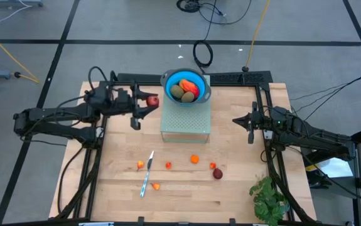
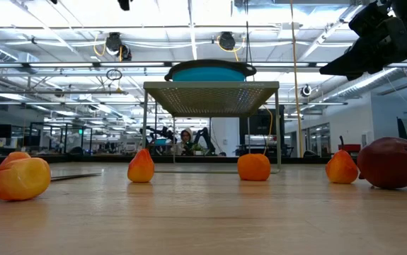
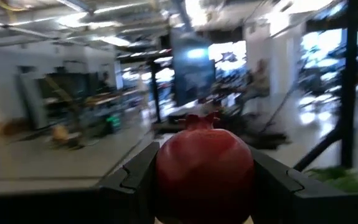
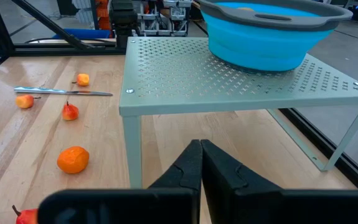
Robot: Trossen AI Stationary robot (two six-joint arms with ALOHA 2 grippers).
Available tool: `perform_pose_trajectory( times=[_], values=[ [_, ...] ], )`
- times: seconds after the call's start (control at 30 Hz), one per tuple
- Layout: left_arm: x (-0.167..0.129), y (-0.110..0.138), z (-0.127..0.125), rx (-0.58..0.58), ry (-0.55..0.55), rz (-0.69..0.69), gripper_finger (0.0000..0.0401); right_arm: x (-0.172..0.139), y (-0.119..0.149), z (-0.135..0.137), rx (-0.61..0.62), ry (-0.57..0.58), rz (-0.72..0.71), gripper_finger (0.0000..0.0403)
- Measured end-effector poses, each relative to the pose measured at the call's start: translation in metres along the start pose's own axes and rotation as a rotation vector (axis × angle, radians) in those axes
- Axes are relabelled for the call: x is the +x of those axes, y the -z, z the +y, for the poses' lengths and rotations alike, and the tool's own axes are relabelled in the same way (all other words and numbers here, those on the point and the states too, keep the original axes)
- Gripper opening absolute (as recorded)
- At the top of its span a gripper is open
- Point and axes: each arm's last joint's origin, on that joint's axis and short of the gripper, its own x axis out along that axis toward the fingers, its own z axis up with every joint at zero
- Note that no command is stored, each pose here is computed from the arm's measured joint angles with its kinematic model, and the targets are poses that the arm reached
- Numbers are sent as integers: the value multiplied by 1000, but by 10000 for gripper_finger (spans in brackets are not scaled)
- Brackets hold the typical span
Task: Pick & Place Fruit
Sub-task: Put the left pomegranate into the blue strainer bowl on the shelf
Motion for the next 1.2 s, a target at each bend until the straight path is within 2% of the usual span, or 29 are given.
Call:
perform_pose_trajectory(
  times=[0.27,0.5,0.63,1.0,1.2],
  values=[
    [-2,13,7,35,-285,162,177,0,0,0,0,0,0,0],
    [2,21,17,7,-442,222,177,0,0,0,0,0,0,0],
    [17,20,25,4,-450,236,177,0,0,0,0,0,0,0],
    [79,16,53,32,-438,452,177,0,0,0,0,0,1,0],
    [110,15,67,29,-451,519,177,0,0,0,0,0,1,0]
  ],
)
